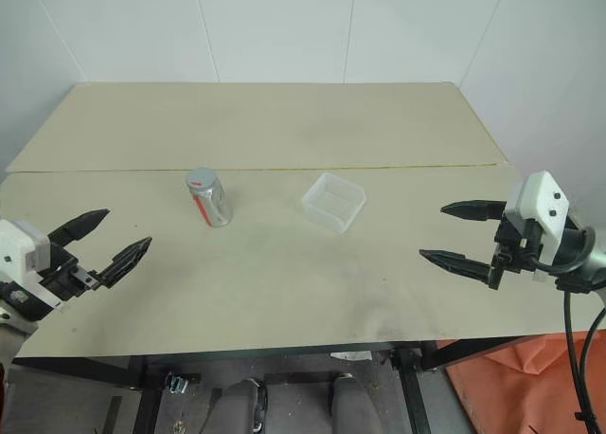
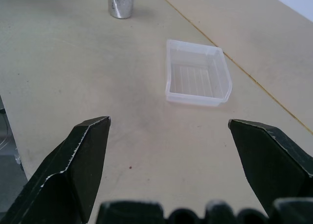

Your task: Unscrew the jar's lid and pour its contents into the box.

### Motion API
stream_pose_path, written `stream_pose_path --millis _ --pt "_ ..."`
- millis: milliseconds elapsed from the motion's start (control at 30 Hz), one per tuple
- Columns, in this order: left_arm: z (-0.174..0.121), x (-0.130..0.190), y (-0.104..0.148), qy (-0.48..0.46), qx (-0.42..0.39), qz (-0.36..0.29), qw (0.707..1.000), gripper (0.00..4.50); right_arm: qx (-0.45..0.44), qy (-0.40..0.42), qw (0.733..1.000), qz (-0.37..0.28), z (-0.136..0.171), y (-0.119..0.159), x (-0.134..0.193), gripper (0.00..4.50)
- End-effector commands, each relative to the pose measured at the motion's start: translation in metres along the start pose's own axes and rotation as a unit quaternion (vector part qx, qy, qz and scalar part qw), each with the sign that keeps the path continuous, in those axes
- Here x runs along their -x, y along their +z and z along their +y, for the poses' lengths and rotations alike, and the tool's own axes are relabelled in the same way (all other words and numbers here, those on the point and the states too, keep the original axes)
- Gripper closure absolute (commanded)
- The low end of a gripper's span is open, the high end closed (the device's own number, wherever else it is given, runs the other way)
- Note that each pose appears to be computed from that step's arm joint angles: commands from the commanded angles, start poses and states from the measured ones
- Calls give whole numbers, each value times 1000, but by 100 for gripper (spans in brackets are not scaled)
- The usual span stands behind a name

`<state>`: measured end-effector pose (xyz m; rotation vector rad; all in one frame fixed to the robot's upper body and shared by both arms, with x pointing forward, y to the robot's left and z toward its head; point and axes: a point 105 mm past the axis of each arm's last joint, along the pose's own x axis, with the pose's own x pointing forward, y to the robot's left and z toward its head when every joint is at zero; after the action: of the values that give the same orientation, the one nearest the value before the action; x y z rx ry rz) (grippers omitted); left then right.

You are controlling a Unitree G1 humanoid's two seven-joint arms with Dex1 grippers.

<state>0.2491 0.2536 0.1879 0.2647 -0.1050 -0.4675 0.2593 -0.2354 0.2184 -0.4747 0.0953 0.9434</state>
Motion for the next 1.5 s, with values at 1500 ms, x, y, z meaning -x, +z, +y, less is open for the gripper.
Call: stream_pose_path --millis 1500 --pt "-20 -139 -55 72 29 -97 992 3 31 -38 999 -20 15 15 4 0"
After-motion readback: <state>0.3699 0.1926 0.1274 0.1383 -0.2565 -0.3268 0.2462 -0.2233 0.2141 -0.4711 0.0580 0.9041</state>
